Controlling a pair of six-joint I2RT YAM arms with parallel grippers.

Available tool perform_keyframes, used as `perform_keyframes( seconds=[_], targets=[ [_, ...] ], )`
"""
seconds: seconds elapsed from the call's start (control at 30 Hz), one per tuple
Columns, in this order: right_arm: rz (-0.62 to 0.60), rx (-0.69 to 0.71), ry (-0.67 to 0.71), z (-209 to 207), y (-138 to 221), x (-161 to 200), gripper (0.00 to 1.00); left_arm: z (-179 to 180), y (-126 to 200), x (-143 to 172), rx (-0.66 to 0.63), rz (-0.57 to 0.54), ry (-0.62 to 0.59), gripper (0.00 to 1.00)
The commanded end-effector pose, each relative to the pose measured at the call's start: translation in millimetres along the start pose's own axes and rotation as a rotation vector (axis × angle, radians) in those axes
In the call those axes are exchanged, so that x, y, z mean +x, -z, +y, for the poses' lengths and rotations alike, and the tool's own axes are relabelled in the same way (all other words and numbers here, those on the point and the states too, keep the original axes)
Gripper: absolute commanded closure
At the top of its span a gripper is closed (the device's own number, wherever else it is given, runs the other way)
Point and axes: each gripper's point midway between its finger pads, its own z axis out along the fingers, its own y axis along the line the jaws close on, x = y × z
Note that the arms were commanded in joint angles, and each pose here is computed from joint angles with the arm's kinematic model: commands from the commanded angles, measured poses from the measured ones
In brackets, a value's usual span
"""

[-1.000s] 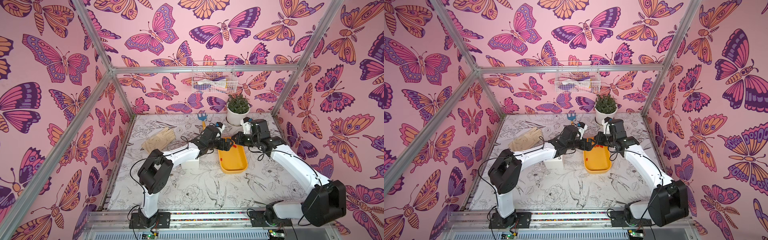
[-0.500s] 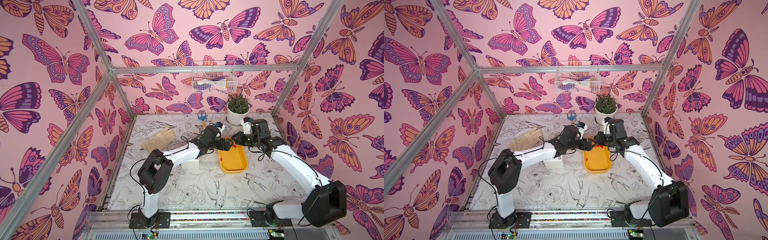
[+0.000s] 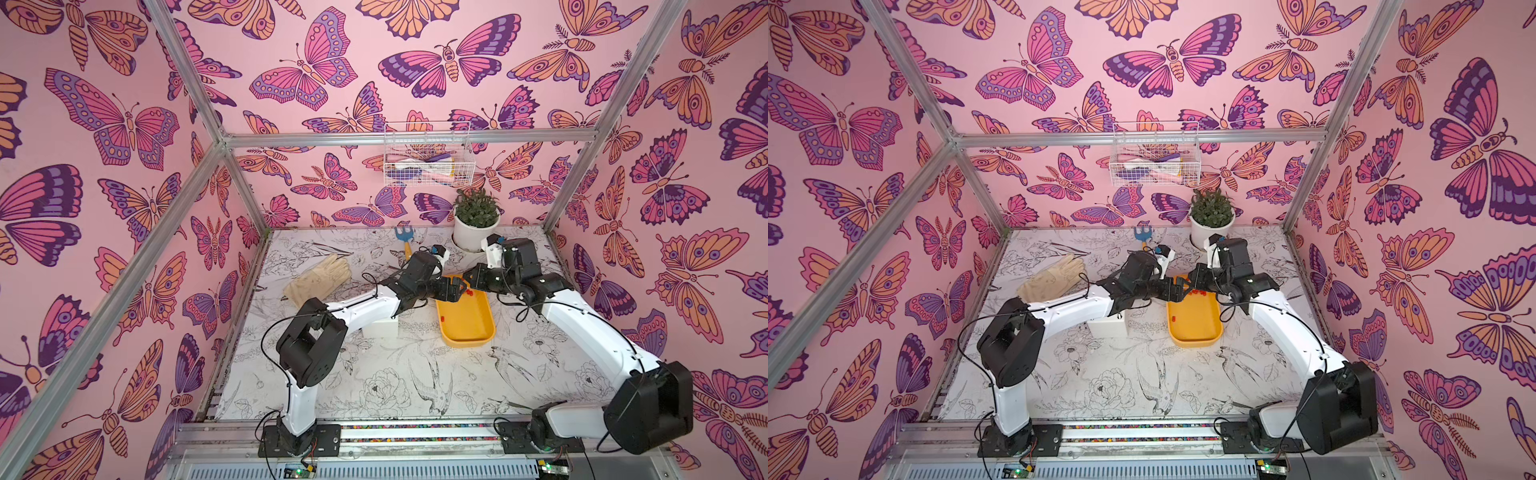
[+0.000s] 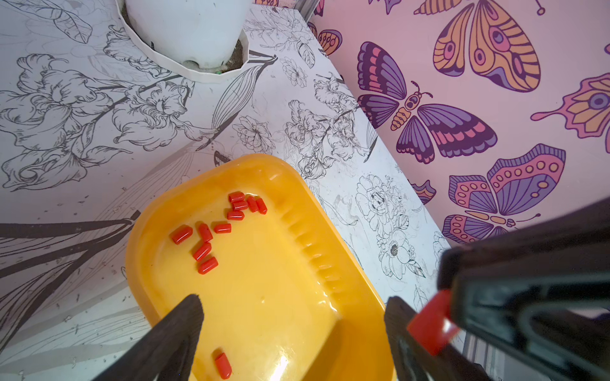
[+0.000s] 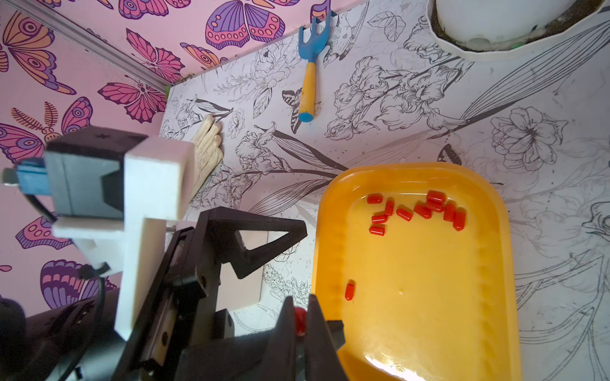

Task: Cover the protruding screws with screw protection sleeves
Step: Pick up the screw protection sleeve from the storage box.

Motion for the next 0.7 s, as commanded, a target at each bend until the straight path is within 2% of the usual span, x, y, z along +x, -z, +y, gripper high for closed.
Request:
perform_keyframes(
  seconds=[0.0, 0.37, 0.67],
  targets=[
    [-0.01, -0.014, 0.012, 3, 6, 0, 0.91, 6, -3, -7, -0.014, -0.025, -0.007, 0.12],
    [-0.013, -0.007, 0.013, 2, 7, 0, 0.91, 4, 0, -8, -0.007, -0.028, -0.007, 0.12],
    [-0.02, 0.006, 0.014, 0, 7, -1, 0.91, 5, 6, 3, -0.016, -0.014, -0.004, 0.12]
  ],
)
